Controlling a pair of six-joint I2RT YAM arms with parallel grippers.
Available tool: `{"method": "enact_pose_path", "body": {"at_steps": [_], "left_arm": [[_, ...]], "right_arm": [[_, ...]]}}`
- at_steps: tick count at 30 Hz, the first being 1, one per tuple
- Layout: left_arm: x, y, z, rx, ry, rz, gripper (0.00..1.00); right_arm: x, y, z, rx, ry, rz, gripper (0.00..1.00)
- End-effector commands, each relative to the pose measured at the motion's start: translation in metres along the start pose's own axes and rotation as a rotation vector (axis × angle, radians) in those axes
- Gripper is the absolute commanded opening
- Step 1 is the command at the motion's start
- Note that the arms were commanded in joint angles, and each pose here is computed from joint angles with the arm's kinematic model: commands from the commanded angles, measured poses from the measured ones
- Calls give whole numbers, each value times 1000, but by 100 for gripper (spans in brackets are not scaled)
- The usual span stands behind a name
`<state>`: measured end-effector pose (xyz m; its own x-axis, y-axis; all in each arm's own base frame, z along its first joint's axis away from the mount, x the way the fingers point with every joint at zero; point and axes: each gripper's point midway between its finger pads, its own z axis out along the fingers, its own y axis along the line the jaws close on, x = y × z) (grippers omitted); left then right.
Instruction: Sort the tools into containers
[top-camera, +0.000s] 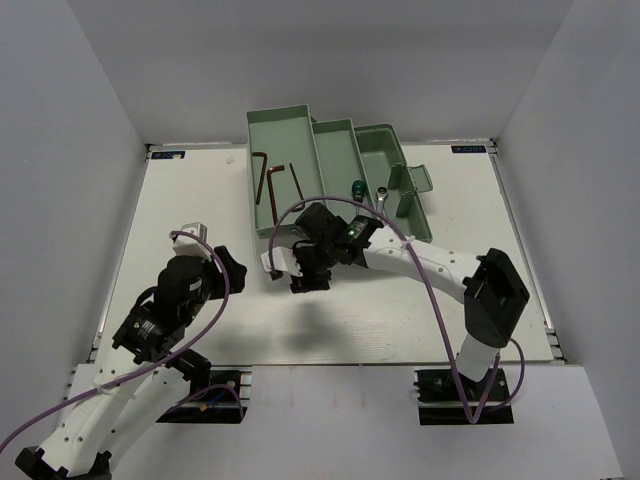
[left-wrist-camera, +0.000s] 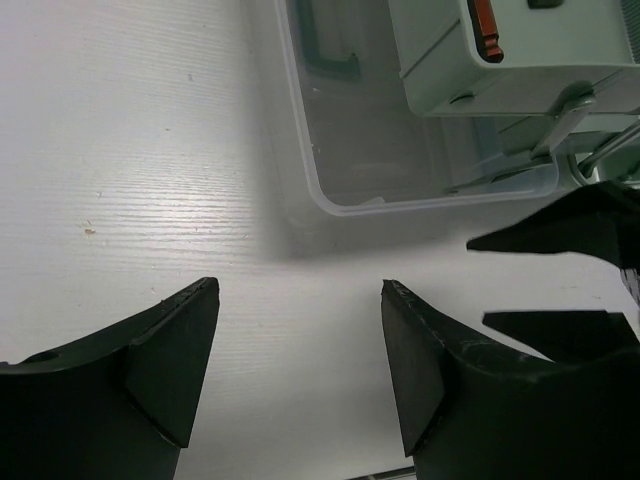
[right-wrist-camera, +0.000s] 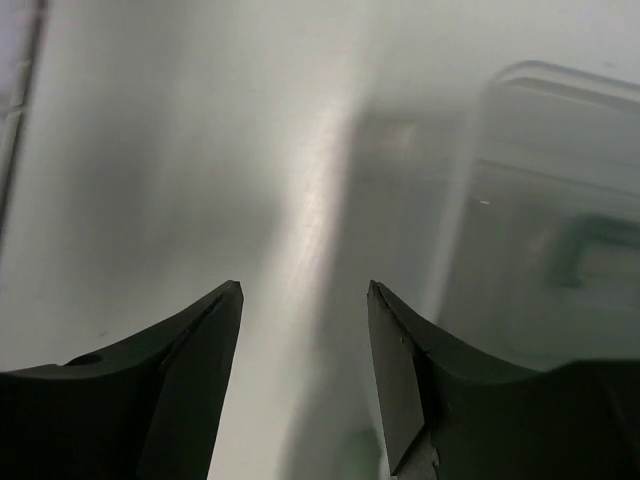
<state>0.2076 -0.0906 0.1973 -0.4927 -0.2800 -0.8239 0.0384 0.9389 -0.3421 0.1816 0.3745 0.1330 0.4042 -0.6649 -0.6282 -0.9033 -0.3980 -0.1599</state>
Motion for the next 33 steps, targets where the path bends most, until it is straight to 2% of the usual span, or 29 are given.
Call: {"method": "enact_pose_path", "body": {"at_steps": [1, 6, 8, 14, 17, 18, 19, 21, 22, 24, 25, 27, 28, 33], "left_arm": [[-12, -1, -5, -4, -36, -8, 76], [-12, -1, -5, -4, -36, -8, 76], [-12, -1, -5, -4, -36, -8, 76], [-5, 7, -6, -46, -14, -44, 76], [7, 15, -5, -99, 20, -128, 68], [9, 17, -5, -115, 21, -162, 58], [18, 20, -3, -133, 42, -197, 52], [36, 24, 4, -169, 72, -310, 46], [53, 28, 11, -186, 105, -340, 43], [61, 16, 20, -128, 110, -455, 43], [79, 20, 26, -134, 136, -485, 43], [86, 13, 38, -98, 129, -572, 43], [105, 18, 45, -105, 156, -582, 43], [117, 7, 70, -25, 146, -623, 43]], "right_arm": [[-18, -58, -2, 269, 19, 13, 59], [-29, -66, 10, 292, 34, -3, 59], [-27, -78, 12, 353, 65, -18, 59], [3, -92, 40, 417, 182, -58, 58], [10, -91, 45, 400, 195, -47, 45], [9, -90, 44, 391, 192, -47, 38], [8, -87, 45, 376, 183, -48, 16], [0, -89, 37, 383, 170, -46, 0], [-7, -83, 36, 351, 151, -43, 0], [-29, -91, 19, 374, 94, -24, 0], [-30, -89, 15, 366, 98, -15, 0], [-61, -98, -9, 412, 29, -11, 0], [-64, -97, -15, 408, 26, -2, 0], [-113, -111, -68, 478, -110, 35, 0]]}}
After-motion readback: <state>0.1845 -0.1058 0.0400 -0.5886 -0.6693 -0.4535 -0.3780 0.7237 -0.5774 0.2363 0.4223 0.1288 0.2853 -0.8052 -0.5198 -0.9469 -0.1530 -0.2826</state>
